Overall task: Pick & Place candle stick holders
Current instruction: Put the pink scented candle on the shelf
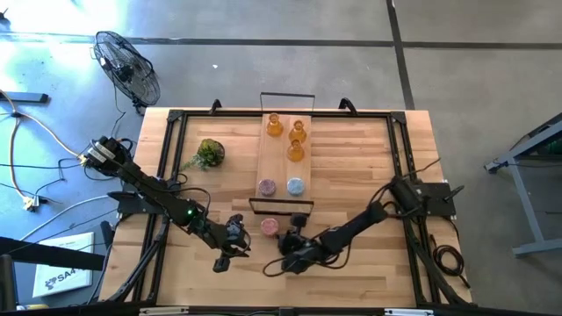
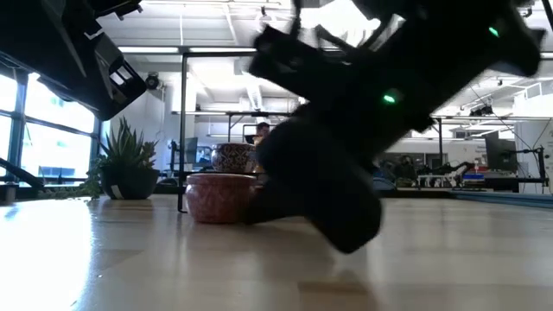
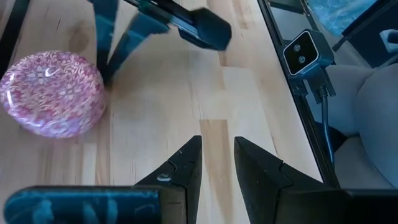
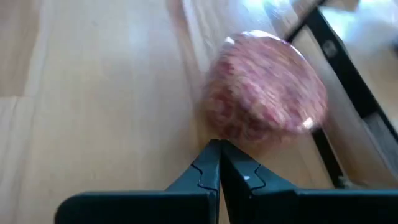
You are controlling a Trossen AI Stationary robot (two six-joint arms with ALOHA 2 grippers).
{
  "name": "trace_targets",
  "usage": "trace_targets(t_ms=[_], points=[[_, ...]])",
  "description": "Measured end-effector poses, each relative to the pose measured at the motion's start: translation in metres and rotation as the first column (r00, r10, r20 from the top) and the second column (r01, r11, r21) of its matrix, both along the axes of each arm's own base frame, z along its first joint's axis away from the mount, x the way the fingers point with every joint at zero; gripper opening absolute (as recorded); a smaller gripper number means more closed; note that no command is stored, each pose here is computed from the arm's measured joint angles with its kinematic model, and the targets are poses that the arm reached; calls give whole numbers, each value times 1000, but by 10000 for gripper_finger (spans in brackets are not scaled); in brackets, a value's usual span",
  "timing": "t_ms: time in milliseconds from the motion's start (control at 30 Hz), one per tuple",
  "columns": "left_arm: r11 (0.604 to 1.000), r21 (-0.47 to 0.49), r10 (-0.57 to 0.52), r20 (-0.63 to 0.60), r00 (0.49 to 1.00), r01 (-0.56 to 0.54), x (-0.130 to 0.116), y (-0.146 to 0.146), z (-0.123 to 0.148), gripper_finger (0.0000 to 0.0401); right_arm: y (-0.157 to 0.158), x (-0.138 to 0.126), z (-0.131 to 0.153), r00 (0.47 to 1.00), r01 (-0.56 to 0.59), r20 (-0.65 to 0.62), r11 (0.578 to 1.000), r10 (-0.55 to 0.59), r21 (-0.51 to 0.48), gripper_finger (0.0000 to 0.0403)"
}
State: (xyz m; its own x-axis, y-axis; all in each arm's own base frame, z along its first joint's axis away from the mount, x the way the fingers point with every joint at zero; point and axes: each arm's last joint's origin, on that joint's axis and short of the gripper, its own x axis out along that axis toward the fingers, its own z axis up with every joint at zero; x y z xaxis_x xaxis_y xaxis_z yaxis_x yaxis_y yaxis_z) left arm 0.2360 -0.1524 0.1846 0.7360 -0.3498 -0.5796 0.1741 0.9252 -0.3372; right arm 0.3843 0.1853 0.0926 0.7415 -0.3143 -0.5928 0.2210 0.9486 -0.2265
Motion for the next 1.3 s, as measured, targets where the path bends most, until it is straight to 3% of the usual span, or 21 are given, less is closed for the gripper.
trace_targets(t_ms=[267,433,567,800,1300], points=[[1000,-11,1,-16,1000,-1,-1,0,-1,92,24,27,25,996,-89,-30,988,86,-123,0],[1000,-15,-10,-33,999,10,-2,-1,-2,92,25,20,27,996,-22,-94,985,6,-171,0],[1000,-15,-18,-34,999,17,-3,-3,-2,92,19,8,18,983,56,-165,987,-81,-152,0],[1000,-11,-17,-31,999,17,-3,-3,-2,92,9,15,18,984,85,-145,987,-105,-134,0],[1000,-10,-15,-30,999,14,-3,-3,-2,92,-3,37,27,996,-24,-83,989,11,-148,0]])
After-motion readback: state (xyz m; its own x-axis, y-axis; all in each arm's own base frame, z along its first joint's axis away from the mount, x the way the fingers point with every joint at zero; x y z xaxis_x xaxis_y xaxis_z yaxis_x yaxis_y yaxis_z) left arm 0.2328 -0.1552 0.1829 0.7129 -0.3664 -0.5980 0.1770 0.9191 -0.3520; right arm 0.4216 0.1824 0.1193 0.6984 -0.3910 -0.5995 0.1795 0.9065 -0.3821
